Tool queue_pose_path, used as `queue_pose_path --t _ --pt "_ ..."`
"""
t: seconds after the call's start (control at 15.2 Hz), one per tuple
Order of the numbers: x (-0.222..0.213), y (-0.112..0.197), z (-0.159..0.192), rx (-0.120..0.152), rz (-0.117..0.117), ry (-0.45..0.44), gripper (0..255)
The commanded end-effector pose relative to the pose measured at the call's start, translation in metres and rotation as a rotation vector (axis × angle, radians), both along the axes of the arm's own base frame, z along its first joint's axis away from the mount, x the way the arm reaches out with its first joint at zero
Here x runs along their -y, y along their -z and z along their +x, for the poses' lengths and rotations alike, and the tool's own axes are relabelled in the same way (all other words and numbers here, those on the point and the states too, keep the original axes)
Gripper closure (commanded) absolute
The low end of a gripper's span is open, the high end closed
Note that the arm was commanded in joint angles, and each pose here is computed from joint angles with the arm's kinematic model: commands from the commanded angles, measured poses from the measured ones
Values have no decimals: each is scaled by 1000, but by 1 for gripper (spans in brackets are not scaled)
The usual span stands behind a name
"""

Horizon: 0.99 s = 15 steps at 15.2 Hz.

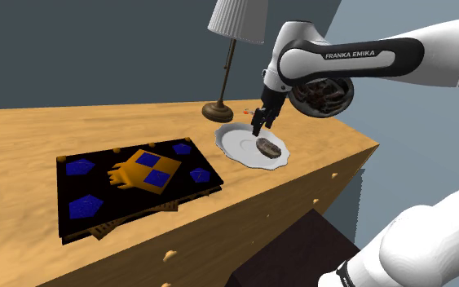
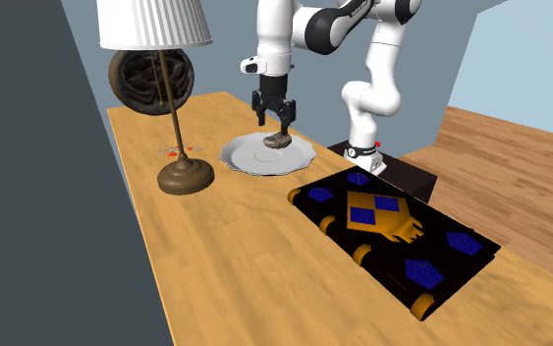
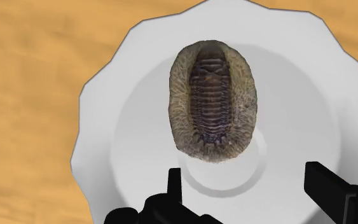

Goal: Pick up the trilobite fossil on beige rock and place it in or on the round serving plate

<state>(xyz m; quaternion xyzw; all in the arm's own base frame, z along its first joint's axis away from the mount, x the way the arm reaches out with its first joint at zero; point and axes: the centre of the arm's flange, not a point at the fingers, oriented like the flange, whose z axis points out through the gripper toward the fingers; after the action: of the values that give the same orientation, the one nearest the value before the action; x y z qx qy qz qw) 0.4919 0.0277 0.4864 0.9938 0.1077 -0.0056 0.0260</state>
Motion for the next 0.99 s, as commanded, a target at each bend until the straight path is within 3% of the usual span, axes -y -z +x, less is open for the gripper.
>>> queue_pose_path --t 0.0,0.13,0.4,0.92 --pt "0 0 0 0 0 0 0" --pt "0 0 0 0 0 0 0" --pt "-3 -50 0 0 0 0 0" --pt "-3 -50 0 0 0 0 0"
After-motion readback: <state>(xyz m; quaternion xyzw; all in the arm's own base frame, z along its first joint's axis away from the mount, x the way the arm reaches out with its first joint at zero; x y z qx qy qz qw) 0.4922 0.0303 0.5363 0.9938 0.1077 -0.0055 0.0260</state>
